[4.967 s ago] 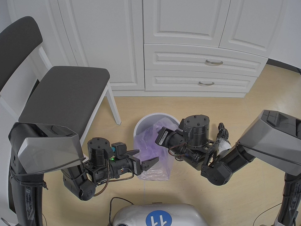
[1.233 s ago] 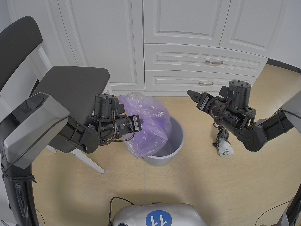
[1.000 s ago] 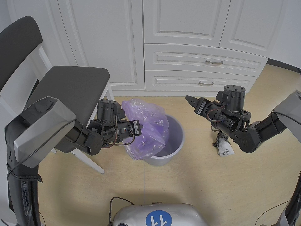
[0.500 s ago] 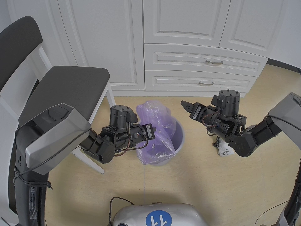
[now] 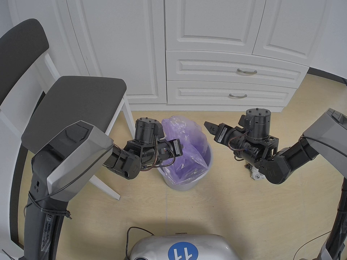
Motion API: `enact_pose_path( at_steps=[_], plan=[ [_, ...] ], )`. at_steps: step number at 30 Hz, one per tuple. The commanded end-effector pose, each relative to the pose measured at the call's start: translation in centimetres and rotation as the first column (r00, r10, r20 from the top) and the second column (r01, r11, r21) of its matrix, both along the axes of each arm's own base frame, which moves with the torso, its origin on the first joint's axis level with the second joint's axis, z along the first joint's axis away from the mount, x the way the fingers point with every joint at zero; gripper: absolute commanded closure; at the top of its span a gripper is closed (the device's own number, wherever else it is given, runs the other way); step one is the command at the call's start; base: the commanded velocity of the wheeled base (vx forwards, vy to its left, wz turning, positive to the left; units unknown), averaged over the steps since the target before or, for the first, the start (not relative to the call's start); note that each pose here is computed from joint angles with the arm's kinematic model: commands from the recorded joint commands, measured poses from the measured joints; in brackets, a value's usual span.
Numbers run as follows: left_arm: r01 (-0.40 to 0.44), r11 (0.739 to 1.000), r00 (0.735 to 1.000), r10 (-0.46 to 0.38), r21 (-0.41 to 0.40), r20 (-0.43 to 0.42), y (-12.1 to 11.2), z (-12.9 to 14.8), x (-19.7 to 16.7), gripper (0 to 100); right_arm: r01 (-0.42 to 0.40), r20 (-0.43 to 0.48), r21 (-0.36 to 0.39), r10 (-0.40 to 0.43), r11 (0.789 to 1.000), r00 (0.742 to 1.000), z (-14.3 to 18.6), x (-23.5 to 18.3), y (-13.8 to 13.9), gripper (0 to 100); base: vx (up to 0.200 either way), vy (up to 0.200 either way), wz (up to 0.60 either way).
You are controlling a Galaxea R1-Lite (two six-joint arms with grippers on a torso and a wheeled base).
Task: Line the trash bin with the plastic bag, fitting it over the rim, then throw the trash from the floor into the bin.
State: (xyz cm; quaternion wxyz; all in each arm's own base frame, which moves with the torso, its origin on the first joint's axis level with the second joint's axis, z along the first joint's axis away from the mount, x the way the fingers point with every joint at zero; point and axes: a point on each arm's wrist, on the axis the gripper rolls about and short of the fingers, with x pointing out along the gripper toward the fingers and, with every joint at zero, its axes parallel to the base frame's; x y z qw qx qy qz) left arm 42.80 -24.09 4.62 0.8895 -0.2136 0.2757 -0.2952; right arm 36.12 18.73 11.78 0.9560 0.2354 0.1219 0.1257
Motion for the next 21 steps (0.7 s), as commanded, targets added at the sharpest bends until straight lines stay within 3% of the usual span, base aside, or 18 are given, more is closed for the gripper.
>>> enact_pose_path(
  at_steps=[1,7,8,10,12,16,21],
  plan=[
    [0.000,1.000,1.000,0.000,0.005,-0.012,-0.1,-0.9,0.3,100,-0.007,-0.021,-0.010,0.007,1.000,1.000,-1.0,0.2,0.4,0,0.000,0.000,0.00],
    [-0.008,1.000,1.000,0.008,0.005,-0.019,0.1,-0.9,0.1,100,-0.026,-0.038,-0.010,0.026,1.000,0.999,-1.7,-0.1,1.2,0,0.000,0.000,0.00],
    [-0.007,1.000,1.000,0.007,0.010,-0.008,0.3,-1.0,0.0,0,-0.029,-0.039,-0.011,0.029,1.000,0.999,-1.8,-0.2,1.3,0,0.000,0.000,0.00],
    [-0.002,0.999,1.000,0.002,0.033,-0.007,0.7,-1.0,-0.6,0,-0.035,-0.042,-0.013,0.035,0.999,0.999,-1.8,-0.3,1.5,0,0.000,0.000,0.00],
    [0.016,0.999,0.999,-0.018,0.046,0.051,1.6,0.0,-1.4,0,-0.037,-0.045,-0.014,0.036,0.999,0.998,-1.9,-0.4,1.6,0,0.000,0.000,0.00],
    [0.108,0.994,0.980,-0.107,0.006,0.165,2.9,1.5,-3.0,0,-0.049,-0.050,-0.019,0.048,0.999,0.998,-2.0,-0.8,2.0,0,0.000,0.000,0.00],
    [0.149,0.989,0.968,-0.143,-0.014,0.205,2.7,3.0,-4.3,0,-0.063,-0.065,-0.033,0.061,0.997,0.996,-2.6,-1.4,2.7,0,0.000,0.000,0.00]
  ],
)
